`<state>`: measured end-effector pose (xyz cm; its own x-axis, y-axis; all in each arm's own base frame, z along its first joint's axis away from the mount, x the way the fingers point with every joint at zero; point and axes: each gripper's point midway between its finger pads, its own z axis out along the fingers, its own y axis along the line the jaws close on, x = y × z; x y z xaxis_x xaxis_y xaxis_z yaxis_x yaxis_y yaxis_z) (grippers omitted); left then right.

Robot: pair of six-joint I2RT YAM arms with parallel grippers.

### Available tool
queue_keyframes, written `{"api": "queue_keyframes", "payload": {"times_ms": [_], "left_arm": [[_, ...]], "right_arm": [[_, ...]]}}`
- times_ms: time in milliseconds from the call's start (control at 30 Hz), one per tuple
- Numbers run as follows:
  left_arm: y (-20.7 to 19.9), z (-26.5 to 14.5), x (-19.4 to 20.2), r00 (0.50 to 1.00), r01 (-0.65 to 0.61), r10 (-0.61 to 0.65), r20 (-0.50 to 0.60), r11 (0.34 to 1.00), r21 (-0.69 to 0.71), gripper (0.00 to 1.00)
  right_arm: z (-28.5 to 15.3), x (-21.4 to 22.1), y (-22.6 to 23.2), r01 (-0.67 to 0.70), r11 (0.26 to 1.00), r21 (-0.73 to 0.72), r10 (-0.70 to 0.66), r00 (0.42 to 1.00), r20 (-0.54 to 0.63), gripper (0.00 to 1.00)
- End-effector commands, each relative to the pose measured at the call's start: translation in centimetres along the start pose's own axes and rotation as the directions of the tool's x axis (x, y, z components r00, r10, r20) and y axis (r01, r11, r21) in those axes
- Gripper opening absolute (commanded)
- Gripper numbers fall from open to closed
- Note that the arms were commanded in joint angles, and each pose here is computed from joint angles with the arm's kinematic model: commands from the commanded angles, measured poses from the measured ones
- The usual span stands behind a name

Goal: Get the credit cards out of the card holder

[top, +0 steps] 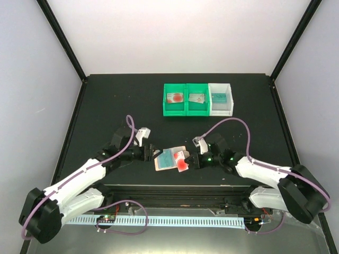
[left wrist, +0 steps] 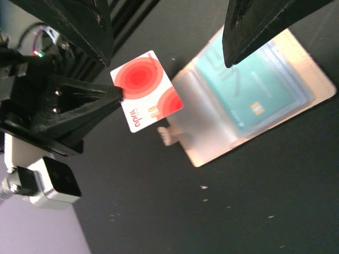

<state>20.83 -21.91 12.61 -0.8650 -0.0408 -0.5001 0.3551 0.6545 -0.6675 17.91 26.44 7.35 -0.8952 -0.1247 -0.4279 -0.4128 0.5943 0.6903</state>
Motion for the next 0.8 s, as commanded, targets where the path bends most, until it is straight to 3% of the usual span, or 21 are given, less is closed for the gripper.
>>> {"api": "queue_keyframes", "payload": {"times_ms": [0,400,567,767], "left_arm": [[-4.1,-2.1,0.3,0.994,-0.093,0.099,-0.036,0.985,0.148,0.59],[-8.4,-6.0,2.0,0.981,-0.163,0.189,-0.048,0.931,0.326,0.62],[-10.7,-7.1,3.2,0.969,-0.162,0.23,-0.092,0.87,0.465,0.63],[-11.4,-7.6,3.4,0.968,-0.165,0.238,-0.083,0.845,0.508,0.63]], "right_arm": [[-1.7,-0.3,2.8,0.078,0.994,-0.076,-0.08,0.997,-0.019,0.01],[-5.9,1.8,9.4,0.233,0.903,-0.361,-0.273,0.96,-0.062,0.01],[-6.9,1.8,10.7,0.24,0.885,-0.399,-0.284,0.957,-0.054,0.01],[-7.9,2.4,12.4,0.228,0.829,-0.51,-0.296,0.953,-0.055,0.01]]}}
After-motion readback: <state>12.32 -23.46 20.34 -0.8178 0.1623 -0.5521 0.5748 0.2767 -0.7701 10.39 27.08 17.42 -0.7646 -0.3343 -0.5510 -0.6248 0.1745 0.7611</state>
